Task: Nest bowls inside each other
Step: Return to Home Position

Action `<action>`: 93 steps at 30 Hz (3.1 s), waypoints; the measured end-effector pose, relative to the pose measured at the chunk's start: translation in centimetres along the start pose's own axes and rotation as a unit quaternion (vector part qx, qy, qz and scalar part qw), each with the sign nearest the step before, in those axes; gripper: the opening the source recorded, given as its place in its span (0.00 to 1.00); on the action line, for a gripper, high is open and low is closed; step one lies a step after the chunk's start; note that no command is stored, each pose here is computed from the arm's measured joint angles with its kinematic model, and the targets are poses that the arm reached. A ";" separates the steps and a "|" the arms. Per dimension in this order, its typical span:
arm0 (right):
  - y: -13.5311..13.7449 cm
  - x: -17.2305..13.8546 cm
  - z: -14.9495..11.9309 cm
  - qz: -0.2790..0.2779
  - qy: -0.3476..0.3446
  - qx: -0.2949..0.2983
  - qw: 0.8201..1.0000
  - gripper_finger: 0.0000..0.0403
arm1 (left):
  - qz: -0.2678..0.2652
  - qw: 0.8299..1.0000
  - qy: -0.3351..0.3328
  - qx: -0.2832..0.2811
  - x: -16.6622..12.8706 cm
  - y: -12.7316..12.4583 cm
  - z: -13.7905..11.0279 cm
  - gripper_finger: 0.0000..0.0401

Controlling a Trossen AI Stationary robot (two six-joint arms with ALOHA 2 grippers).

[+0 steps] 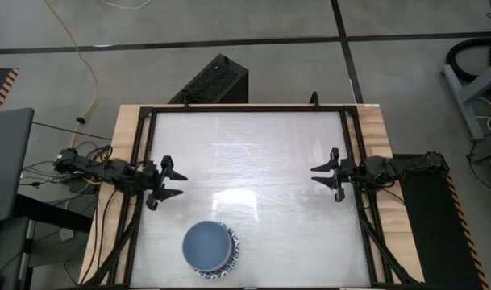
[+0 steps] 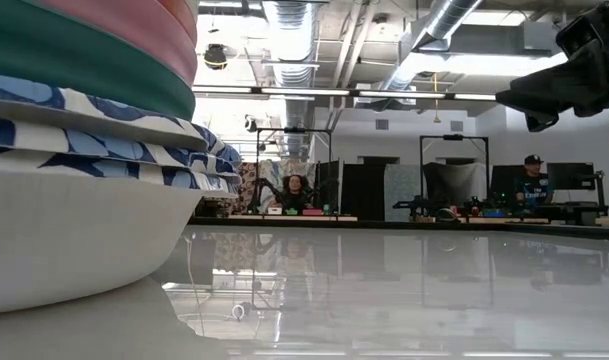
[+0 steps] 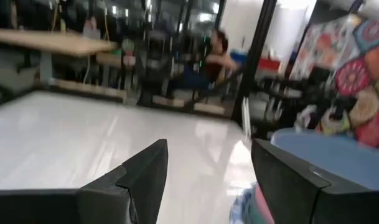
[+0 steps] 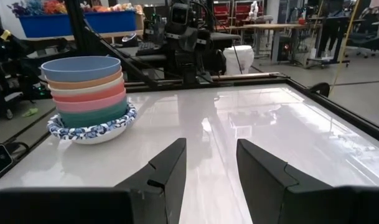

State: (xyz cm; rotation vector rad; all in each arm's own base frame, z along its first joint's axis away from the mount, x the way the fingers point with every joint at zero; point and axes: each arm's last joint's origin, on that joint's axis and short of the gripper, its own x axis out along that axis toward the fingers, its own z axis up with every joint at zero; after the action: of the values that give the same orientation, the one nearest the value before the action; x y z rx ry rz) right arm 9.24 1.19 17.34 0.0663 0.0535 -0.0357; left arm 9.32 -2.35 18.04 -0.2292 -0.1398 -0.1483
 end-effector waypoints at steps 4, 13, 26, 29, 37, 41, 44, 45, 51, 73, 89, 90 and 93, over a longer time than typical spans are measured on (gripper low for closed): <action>0.0 0.0 0.0 0.000 0.001 0.000 1.000 0.40 | -0.001 0.999 -0.041 0.001 0.0 -0.1 0.8 0.55; 0.0 0.0 -0.1 0.000 0.003 0.000 1.000 0.40 | 0.025 1.000 0.010 0.007 0.0 0.2 -0.3 0.55; 0.0 0.0 -0.1 0.000 0.003 -0.001 1.000 0.40 | 0.029 0.998 0.059 0.015 0.0 0.3 -0.9 0.55; 0.0 0.0 -0.1 0.000 0.003 -0.001 1.000 0.40 | 0.029 0.998 0.059 0.015 0.0 0.3 -0.9 0.55; 0.0 0.0 -0.1 0.000 0.004 -0.001 1.000 0.40 | 0.029 0.998 0.060 0.015 0.0 0.3 -0.9 0.55; 0.0 0.0 -0.1 0.000 0.004 -0.001 1.000 0.40 | 0.030 0.998 0.060 0.015 0.0 0.3 -0.9 0.55; 0.0 0.0 -0.1 0.000 0.004 -0.001 1.000 0.40 | 0.030 0.998 0.060 0.015 0.0 0.3 -0.9 0.55; 0.0 0.0 -0.1 0.000 0.004 -0.001 1.000 0.40 | 0.030 0.998 0.060 0.015 0.0 0.3 -0.9 0.55; 0.0 0.0 -0.1 0.000 0.004 -0.001 1.000 0.40 | 0.030 0.998 0.061 0.015 0.0 0.3 -0.9 0.55; 0.0 0.0 -0.1 0.000 0.004 -0.001 1.000 0.40 | 0.031 0.998 0.060 0.015 0.0 0.3 -0.9 0.55; 0.0 0.0 -0.1 0.000 0.004 -0.001 1.000 0.40 | 0.031 0.998 0.060 0.015 0.0 0.3 -0.9 0.55; 0.0 0.0 -0.1 0.000 0.004 -0.001 1.000 0.40 | 0.031 0.998 0.060 0.016 0.0 0.3 -0.9 0.55; 0.0 0.0 -0.1 0.000 0.004 -0.001 1.000 0.40 | 0.030 0.998 0.060 0.015 0.0 0.3 -0.9 0.55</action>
State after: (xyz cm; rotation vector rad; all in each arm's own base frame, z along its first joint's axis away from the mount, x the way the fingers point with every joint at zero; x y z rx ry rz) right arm 9.25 1.19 17.21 0.0647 0.0625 -0.0357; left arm 9.42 -2.27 17.14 -0.1932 -0.0155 -0.0989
